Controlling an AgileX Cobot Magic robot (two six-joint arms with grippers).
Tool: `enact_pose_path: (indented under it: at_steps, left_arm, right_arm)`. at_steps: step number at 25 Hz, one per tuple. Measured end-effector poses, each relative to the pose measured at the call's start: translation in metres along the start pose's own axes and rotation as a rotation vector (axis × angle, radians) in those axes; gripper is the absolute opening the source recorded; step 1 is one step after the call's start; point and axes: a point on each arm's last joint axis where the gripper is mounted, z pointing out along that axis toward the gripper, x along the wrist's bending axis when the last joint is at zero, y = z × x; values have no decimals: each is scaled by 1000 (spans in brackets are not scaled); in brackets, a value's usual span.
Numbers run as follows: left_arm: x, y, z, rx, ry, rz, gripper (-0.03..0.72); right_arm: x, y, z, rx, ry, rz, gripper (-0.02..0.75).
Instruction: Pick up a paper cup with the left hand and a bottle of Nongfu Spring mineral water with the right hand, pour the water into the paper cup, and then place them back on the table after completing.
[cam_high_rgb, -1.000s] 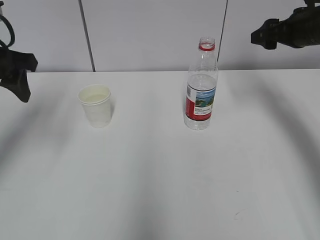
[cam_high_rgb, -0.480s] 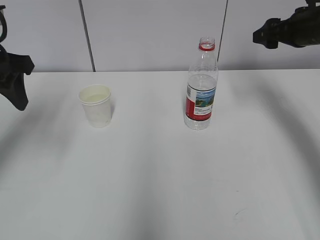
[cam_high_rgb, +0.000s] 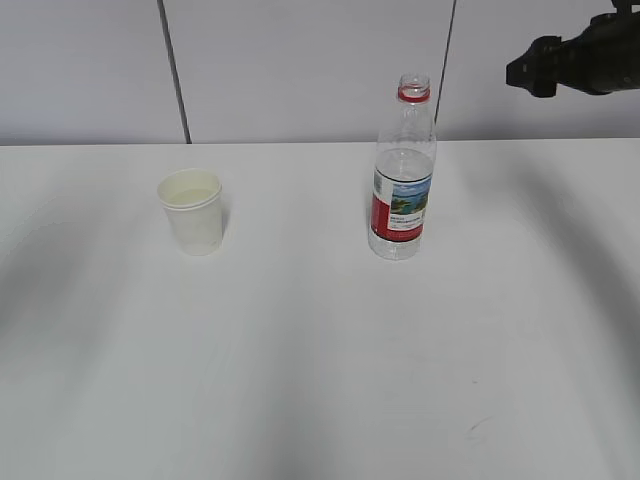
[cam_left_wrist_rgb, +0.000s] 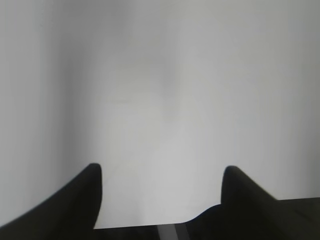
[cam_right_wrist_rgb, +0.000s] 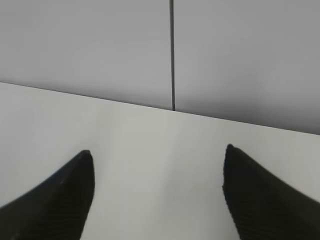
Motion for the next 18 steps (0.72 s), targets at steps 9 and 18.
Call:
enact_pose_path:
  at_steps: [9, 18]
  left_arm:
    - [20, -65, -48, -195, -1, 28, 433]
    - [37, -148, -28, -369, -34, 52, 426]
  right_arm:
    - [0, 0, 0, 0, 0, 11, 590]
    - [0, 0, 0, 0, 0, 15, 589]
